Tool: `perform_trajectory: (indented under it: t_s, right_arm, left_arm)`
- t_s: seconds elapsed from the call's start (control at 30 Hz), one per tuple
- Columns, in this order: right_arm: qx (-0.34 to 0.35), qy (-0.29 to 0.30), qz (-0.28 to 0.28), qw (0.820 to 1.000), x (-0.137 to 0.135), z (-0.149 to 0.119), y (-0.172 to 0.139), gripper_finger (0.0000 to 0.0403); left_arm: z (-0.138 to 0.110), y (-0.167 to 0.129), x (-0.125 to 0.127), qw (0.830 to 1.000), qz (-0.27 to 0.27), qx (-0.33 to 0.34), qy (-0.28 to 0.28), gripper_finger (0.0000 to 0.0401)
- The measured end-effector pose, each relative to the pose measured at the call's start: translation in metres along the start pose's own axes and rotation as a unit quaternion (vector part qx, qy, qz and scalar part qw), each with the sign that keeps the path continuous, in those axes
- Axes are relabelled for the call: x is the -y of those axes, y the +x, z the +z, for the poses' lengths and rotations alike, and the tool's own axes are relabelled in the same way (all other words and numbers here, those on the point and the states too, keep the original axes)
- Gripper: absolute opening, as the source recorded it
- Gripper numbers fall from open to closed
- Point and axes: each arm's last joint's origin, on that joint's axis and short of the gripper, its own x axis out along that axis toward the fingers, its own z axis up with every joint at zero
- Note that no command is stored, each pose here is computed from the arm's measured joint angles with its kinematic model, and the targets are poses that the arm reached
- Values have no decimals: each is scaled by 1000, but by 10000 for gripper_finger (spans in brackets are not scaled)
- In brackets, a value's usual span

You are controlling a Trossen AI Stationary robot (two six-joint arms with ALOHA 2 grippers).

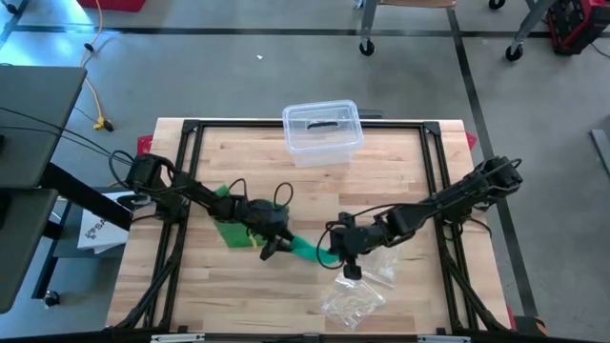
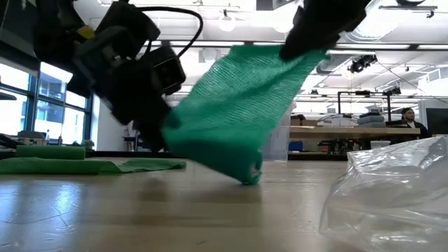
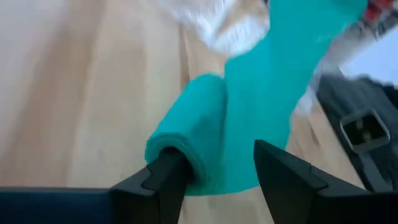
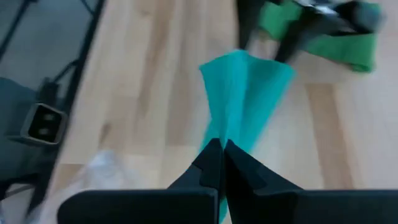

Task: Roll bandage
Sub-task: Roll the blue bandage

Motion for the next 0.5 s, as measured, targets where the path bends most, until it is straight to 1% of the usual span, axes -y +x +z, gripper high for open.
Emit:
perform_trajectory:
  t_s: [0.13,0.3,0.37,0.43,0.5]
  right_arm:
    - [6,-3,11,1000,-1,2,0,0]
    - [0,-2,9,1000,0,1,0,0]
    - [-4,7,5,1000,1,0,0,0]
    - [-12,25,-19,999,4,-2,0,0]
    - [-28,53,-59,996,9,-7,0,0]
  left_arm:
    - [8,-2,-2,999,-8,33,2,191]
    - [9,-3,-4,999,-21,27,3,200]
    - [7,-2,-4,1000,-22,17,1,200]
    - [5,-2,-4,1000,-22,8,4,201]
    - [3,-2,-3,1000,-21,-1,7,201]
